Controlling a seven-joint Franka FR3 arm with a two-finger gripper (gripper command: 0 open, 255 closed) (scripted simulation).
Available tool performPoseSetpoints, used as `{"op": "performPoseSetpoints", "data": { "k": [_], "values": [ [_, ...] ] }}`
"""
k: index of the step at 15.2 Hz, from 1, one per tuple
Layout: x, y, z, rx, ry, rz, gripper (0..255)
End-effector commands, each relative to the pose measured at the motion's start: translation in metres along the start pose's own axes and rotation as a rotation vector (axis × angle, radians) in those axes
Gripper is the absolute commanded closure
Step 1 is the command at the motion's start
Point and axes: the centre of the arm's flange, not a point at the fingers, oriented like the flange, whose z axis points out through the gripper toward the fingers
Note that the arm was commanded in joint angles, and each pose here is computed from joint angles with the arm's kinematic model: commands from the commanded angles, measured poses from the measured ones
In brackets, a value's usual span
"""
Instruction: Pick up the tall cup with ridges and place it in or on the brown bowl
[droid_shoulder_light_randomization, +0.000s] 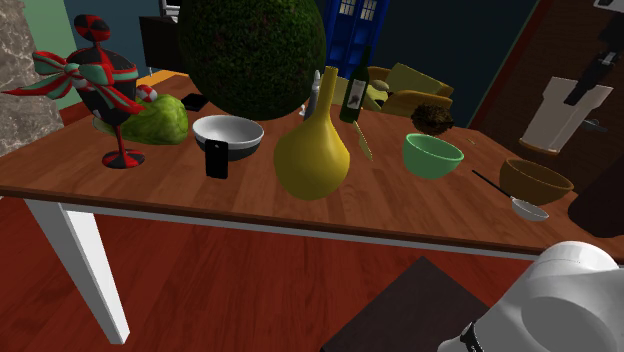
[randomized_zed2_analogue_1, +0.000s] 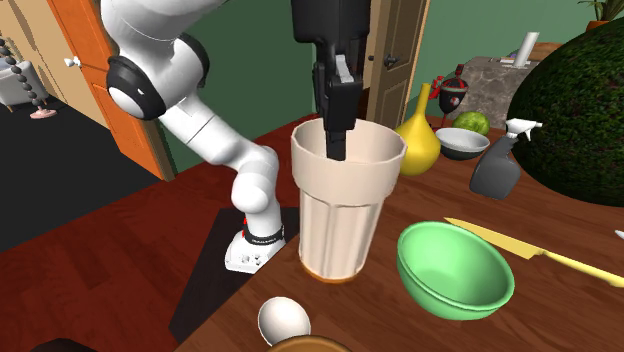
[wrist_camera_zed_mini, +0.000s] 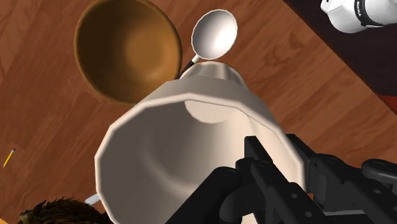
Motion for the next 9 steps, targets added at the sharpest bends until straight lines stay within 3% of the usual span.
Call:
{"op": "performPoseSetpoints", "data": {
  "k": [1, 9],
  "values": [
    [-0.012, 0.026, -0.004, -0.001, 0.000, -0.001, 255],
    [-0.050, 0.124, -0.012, -0.001, 0.000, -0.001, 255]
  ]
}}
